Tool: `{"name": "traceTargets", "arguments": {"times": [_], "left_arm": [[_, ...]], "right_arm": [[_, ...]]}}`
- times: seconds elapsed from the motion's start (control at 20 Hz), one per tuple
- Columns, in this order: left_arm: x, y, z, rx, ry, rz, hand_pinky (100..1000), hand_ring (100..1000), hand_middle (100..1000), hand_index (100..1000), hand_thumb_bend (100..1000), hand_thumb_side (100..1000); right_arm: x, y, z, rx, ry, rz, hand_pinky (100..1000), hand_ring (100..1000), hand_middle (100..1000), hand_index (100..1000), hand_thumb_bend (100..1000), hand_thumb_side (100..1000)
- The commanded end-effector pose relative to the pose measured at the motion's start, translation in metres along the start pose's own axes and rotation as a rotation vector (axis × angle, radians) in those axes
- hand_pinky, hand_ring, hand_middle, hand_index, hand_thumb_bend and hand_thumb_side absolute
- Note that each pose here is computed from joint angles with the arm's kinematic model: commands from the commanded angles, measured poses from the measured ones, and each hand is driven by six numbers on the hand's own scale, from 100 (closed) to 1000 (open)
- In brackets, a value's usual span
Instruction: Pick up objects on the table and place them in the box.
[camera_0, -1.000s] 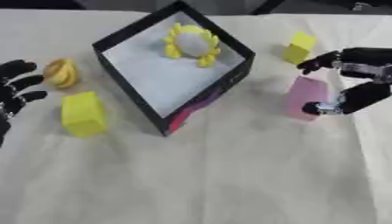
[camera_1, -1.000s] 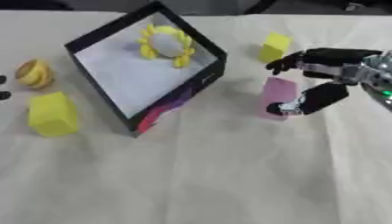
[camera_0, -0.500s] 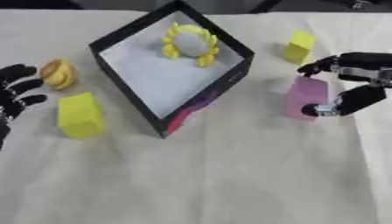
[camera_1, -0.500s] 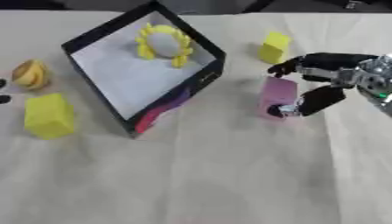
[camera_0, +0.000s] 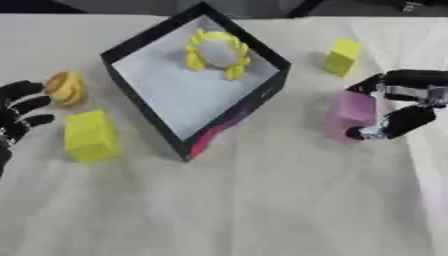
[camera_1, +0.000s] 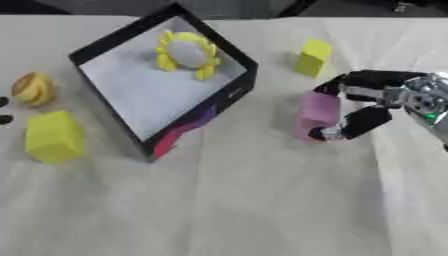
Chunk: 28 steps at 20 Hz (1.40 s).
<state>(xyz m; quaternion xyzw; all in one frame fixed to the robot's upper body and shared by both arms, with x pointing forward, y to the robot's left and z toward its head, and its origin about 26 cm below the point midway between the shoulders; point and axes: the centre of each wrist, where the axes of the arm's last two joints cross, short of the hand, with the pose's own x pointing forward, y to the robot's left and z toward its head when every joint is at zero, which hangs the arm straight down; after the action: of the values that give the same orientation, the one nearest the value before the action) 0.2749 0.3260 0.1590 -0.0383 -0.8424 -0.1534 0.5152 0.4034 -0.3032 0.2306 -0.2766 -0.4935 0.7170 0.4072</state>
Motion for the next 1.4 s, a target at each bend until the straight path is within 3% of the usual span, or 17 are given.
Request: {"name": "traceTargets", "arguments": {"times": [0.05, 0.25, 0.55, 0.8, 0.85, 0.9, 1.05, 1.4], "left_arm": [[0.008, 0.000, -0.003, -0.016, -0.026, -0.020, 825, 874, 836, 860, 102, 865], [0.008, 0.000, -0.003, -0.014, -0.029, -0.019, 825, 874, 835, 859, 100, 861], [0.007, 0.001, -0.002, -0.011, -0.025, -0.020, 825, 873, 834, 858, 100, 855], [0.007, 0.002, 0.000, -0.009, -0.023, -0.022, 825, 873, 833, 858, 100, 848], [0.007, 0.002, 0.000, -0.009, -0.024, -0.022, 825, 872, 833, 858, 100, 846], [0.007, 0.002, 0.001, -0.008, -0.024, -0.022, 825, 872, 833, 858, 100, 841], [0.007, 0.003, 0.002, -0.004, -0.042, -0.023, 824, 872, 833, 858, 100, 806], [0.014, 0.008, -0.005, 0.010, -0.172, 0.004, 823, 870, 833, 857, 100, 691]], "right_arm": [[-0.006, -0.013, 0.006, -0.020, 0.016, 0.003, 905, 737, 633, 831, 444, 591], [-0.007, -0.016, 0.004, -0.058, 0.010, -0.023, 791, 581, 495, 690, 308, 496], [0.000, -0.035, 0.015, -0.265, -0.038, -0.001, 712, 474, 395, 573, 107, 417], [0.013, -0.058, 0.031, -0.393, -0.114, 0.038, 707, 468, 391, 572, 100, 360], [0.017, -0.064, 0.034, -0.405, -0.135, 0.050, 712, 473, 398, 579, 100, 507], [0.022, -0.070, 0.037, -0.419, -0.160, 0.064, 714, 480, 399, 583, 100, 352], [0.039, -0.093, 0.040, -0.458, -0.240, 0.104, 717, 509, 404, 590, 100, 335], [0.073, -0.143, -0.003, -0.476, -0.370, 0.177, 705, 510, 431, 581, 100, 362]]}}
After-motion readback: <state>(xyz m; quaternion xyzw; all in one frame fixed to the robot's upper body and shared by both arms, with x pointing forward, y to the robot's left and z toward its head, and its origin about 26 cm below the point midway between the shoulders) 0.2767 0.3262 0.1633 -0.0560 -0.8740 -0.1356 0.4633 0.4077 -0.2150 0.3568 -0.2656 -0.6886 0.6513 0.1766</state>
